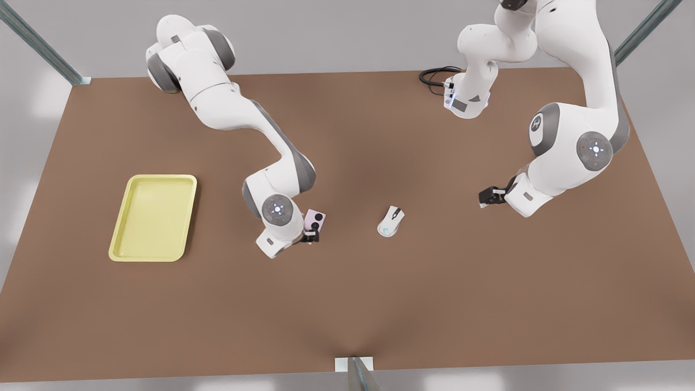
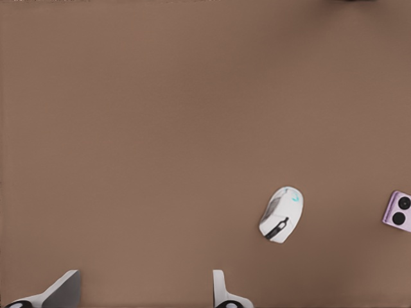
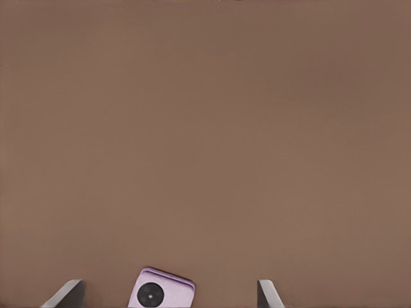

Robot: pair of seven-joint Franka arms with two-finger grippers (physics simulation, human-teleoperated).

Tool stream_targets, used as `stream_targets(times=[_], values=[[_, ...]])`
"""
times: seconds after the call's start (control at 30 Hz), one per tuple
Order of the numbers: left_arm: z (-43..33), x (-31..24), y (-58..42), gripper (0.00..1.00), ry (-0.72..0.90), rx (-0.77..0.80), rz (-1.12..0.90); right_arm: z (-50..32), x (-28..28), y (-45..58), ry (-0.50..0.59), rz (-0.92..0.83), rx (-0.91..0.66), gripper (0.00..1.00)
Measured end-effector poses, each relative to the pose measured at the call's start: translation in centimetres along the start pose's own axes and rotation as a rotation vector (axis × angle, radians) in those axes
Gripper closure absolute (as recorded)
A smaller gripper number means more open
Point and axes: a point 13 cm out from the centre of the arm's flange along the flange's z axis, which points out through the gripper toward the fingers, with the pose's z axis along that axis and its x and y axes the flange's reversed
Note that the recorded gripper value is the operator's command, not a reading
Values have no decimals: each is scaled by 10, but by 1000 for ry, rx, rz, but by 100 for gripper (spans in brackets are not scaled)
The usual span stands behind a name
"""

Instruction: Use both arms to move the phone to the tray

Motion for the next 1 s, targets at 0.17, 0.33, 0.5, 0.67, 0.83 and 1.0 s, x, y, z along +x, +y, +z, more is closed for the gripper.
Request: stream_targets(times=[0.17,0.33,0.5,0.67,0.83,1.0], values=[[-1,1,0,0,0,-6,47,13,45,57,50,146,-52,0],[1,2,1,0,4,-8,81,43,86,46,101,337,-17,0],[-1,2,1,0,3,-8,107,74,89,43,100,493,-12,0],[1,1,0,0,2,-8,126,110,97,28,89,551,14,0],[0,1,1,0,-1,-8,140,129,100,27,59,549,10,0],[-1,1,1,0,-1,-8,151,138,92,33,31,538,-21,0]])
